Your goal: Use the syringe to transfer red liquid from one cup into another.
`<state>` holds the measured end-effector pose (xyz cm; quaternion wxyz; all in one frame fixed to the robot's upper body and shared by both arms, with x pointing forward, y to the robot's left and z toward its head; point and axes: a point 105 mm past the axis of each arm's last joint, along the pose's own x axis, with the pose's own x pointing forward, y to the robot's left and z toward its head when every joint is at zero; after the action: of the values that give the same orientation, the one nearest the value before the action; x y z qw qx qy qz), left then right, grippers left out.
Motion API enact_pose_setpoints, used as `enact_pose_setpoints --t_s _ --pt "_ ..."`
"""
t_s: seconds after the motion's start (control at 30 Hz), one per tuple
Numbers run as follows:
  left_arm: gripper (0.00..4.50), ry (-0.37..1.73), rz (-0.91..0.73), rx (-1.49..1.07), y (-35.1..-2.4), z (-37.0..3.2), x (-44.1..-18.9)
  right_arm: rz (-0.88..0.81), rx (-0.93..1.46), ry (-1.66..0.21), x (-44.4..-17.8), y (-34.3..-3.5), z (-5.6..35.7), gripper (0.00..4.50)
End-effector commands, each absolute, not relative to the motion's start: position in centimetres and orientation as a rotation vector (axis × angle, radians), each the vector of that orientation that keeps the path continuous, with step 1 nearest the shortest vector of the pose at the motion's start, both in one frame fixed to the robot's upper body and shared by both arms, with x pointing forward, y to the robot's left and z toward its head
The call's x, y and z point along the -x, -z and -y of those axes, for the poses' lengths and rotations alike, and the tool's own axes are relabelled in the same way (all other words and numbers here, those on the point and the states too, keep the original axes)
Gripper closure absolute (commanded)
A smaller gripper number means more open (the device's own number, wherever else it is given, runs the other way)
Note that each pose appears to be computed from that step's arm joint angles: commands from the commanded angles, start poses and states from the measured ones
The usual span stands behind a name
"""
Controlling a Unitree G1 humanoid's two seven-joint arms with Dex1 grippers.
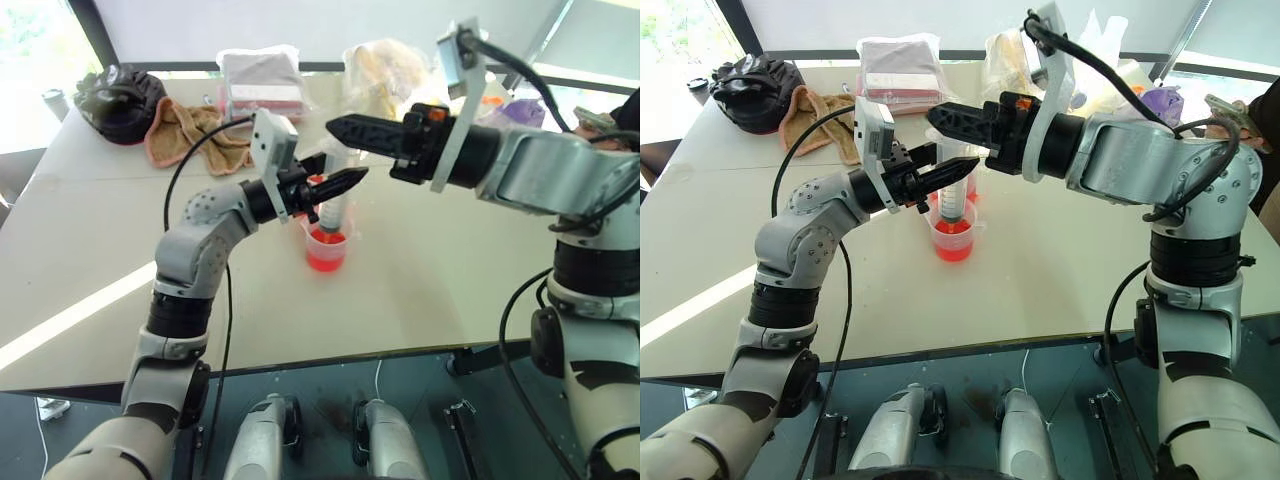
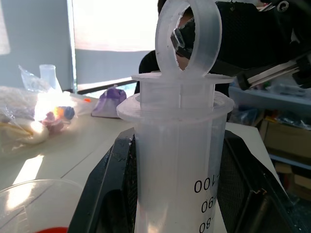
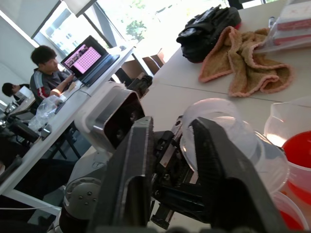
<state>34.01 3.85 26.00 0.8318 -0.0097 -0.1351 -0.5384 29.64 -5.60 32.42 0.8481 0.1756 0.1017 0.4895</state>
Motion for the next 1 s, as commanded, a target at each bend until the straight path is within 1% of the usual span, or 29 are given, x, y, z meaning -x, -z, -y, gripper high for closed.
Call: enact_pose_setpoints --t_s 0.03,0.17,0.2,0.3,0.47,0.63,0.8,0.93,1.0 --pt "2.97 1.167 0.435 -0.02 -29.3 -3.3 -32.7 -0.228 -0.305 -1.048 -29.1 -31.9 5.5 1.17" --pt "2.97 1.151 0.443 -0.024 -29.4 -3.4 -33.0 -0.213 -0.282 -1.038 -29.0 -32.2 6.4 1.17" --pt "2.97 1.145 0.449 -0.022 -29.5 -3.4 -33.1 -0.202 -0.267 -1.02 -28.9 -32.3 7.2 1.17" --pt "2.97 1.138 0.456 -0.016 -29.7 -3.4 -33.1 -0.17 -0.228 -0.981 -28.1 -32.8 9.8 1.17" --pt "2.97 1.138 0.458 -0.012 -29.6 -3.5 -33.1 -0.133 -0.169 -0.963 -26.6 -33.3 11.9 1.17" --pt "2.97 1.138 0.444 0.009 -29.7 -3.6 -33.2 -0.137 -0.128 -0.924 -26.4 -32.5 12.9 1.17" --pt "2.97 1.136 0.427 0.041 -30.1 -3.8 -33.3 -0.141 -0.07 -0.914 -26.4 -31.4 13.0 1.17" --pt "2.97 1.087 0.406 0.137 -31.8 -4.4 -34.2 -0.147 -0.053 -0.883 -27.2 -30.3 13.2 1.17" --pt "2.97 1.027 0.361 0.208 -33.2 -5.1 -35.4 -0.159 -0.051 -0.869 -27.6 -29.8 13.4 1.17"
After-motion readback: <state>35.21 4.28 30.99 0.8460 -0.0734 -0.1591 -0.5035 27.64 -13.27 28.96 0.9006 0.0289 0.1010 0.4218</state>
